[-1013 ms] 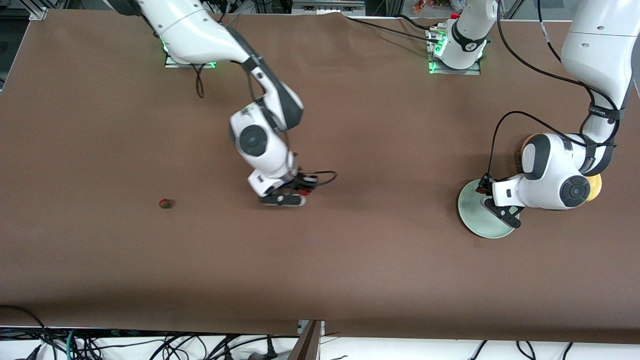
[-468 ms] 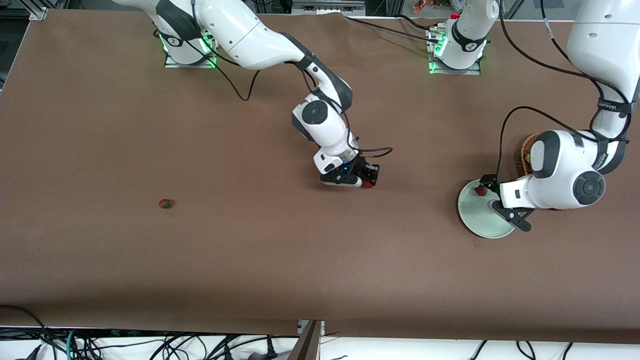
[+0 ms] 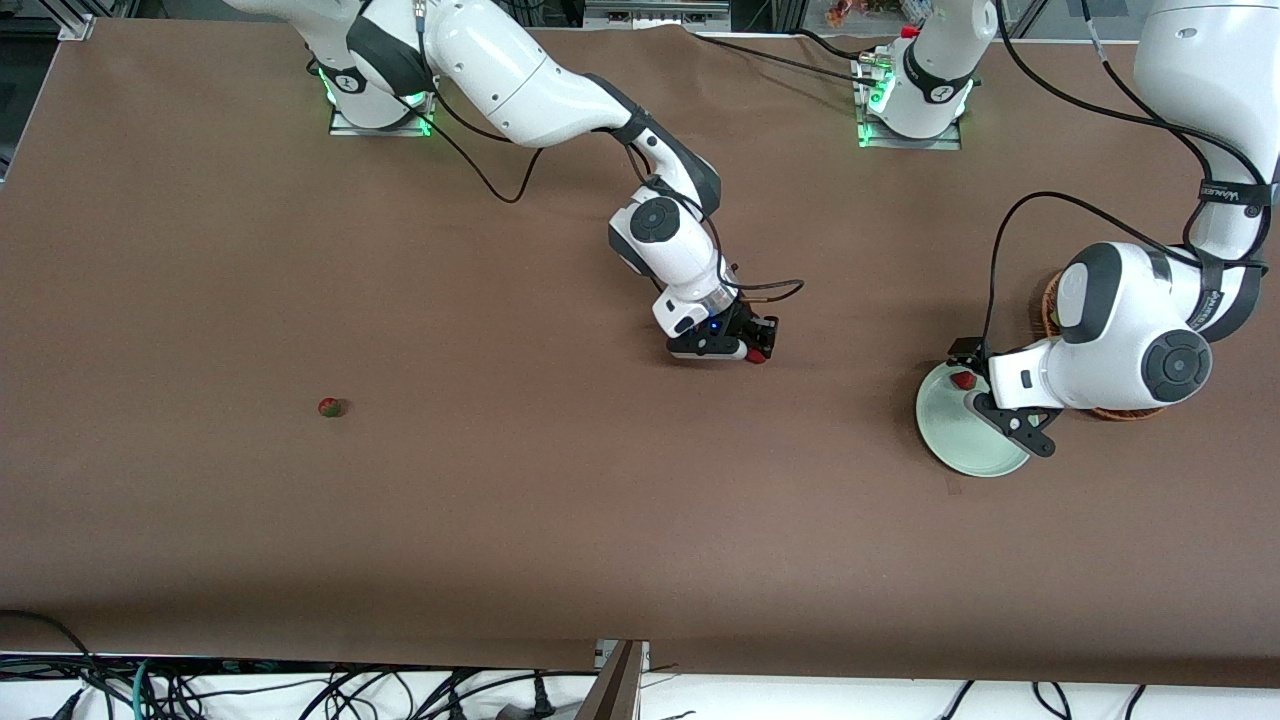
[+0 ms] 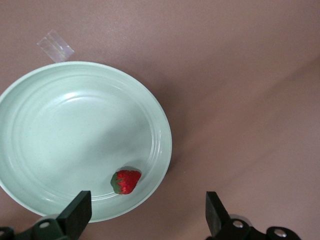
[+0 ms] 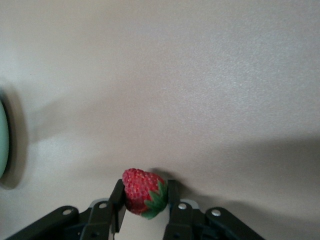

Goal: Collect all strawberries into plate
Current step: 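Drop the strawberry on the plate while the right gripper carries another midway, then grasp the second strawberry with the left gripper while the right grasps the third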

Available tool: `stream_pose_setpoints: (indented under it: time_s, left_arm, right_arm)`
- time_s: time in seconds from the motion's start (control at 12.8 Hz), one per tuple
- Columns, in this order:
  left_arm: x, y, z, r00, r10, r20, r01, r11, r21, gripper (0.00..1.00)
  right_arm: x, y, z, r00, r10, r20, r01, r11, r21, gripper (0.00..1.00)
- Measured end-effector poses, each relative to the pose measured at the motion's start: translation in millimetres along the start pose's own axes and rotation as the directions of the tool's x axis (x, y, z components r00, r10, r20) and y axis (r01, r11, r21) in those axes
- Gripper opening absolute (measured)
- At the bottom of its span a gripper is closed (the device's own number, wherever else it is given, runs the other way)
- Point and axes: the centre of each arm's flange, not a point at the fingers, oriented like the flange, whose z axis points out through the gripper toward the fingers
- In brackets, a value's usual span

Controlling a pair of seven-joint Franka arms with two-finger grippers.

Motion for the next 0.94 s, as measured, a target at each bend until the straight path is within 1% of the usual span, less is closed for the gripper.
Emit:
stream_pose_setpoints:
  time_s: [0.08,0.23,0.39,0.47,0.55,0.7,0.86,0.94]
  left_arm:
    - [1,2,0,1.000,-0.007,0.000,0.007,1.000,-0.002,1.00]
    - [7,14,-2,1.000,-0.026,0.005,0.026,1.000,-0.008,1.00]
    - [14,28,-9,0.999,-0.045,-0.002,0.045,0.999,-0.008,1.00]
    - [18,38,-13,0.998,-0.055,-0.006,0.055,0.998,-0.008,1.00]
    - [24,51,-18,0.998,-0.060,-0.013,0.060,0.998,-0.008,1.00]
    - [38,86,-25,0.996,-0.080,-0.025,0.080,0.997,-0.013,1.00]
    - [53,130,-22,0.987,-0.157,-0.021,0.156,0.987,-0.029,1.00]
    - [60,154,-15,0.980,-0.197,-0.031,0.196,0.980,-0.034,1.00]
  right_arm:
    - [1,-1,-1,1.000,-0.002,-0.004,0.002,1.000,0.002,0.43]
    - [12,-4,-6,1.000,-0.006,-0.024,0.006,1.000,0.005,0.65]
    - [32,-9,-18,0.999,-0.001,-0.032,0.001,1.000,-0.015,0.88]
    - [51,-13,-33,1.000,0.004,-0.031,-0.005,0.999,-0.038,0.99]
    - [73,-18,-54,1.000,-0.001,-0.019,-0.001,0.998,-0.070,1.00]
    - [126,-20,-110,0.999,-0.042,0.028,0.046,0.987,-0.151,1.00]
    - [173,-6,-162,0.992,-0.085,0.094,0.104,0.968,-0.228,1.00]
    - [192,4,-181,0.987,-0.099,0.127,0.129,0.958,-0.257,1.00]
